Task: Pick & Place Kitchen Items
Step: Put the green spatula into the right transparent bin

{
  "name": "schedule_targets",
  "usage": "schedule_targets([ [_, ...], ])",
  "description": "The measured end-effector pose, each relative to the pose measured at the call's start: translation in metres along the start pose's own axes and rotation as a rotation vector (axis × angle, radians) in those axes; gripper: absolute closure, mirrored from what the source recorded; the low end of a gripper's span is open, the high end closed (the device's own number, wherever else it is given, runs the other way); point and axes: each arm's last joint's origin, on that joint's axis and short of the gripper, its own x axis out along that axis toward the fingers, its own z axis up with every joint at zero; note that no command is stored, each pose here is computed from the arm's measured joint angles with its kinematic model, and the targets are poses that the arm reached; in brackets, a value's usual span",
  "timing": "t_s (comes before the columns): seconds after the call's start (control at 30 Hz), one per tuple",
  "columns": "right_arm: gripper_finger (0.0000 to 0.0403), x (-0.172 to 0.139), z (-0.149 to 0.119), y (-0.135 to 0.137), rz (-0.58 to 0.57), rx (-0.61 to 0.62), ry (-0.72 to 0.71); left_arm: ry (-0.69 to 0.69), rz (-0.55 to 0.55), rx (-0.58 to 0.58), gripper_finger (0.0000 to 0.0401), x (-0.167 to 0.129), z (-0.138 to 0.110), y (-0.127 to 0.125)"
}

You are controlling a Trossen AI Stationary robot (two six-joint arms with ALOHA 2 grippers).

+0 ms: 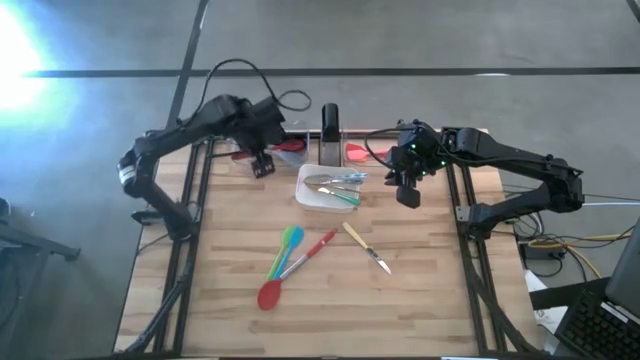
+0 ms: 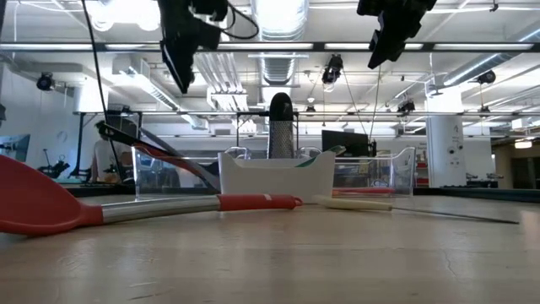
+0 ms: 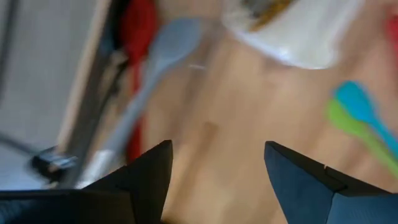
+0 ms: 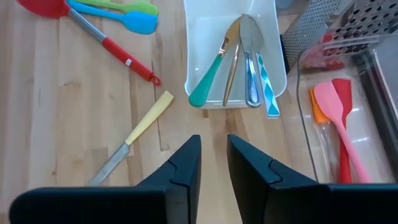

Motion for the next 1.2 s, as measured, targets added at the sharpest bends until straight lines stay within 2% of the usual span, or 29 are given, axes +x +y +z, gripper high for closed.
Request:
schedule_targets([
  [0.07, 0.0326, 0.001, 0.001, 0.001, 0.004, 0.018, 0.003, -0.016, -0.049, 0.023, 0.0144, 0.000, -0.002, -0.015],
  [0.23, 0.0320, 0.006, -0.001, 0.004, 0.017, 0.035, 0.022, -0.005, -0.088, 0.110, 0.0145, 0.011, -0.009, -0.054],
  [0.63, 0.0332, 0.011, -0.006, 0.004, 0.020, 0.044, 0.045, -0.088, -0.162, 0.293, 0.0146, 0.077, -0.028, -0.135],
  [0.8, 0.0334, 0.011, -0.006, 0.004, 0.020, 0.043, 0.044, -0.140, -0.188, 0.288, 0.0146, 0.095, -0.035, -0.151],
  [0.93, 0.0328, 0.011, -0.005, 0.004, 0.020, 0.044, 0.043, -0.183, -0.201, 0.233, 0.0146, 0.103, -0.036, -0.155],
  [1.2, 0.0317, 0.011, -0.005, 0.004, 0.020, 0.045, 0.042, -0.197, -0.230, 0.209, 0.0146, 0.119, -0.042, -0.158],
])
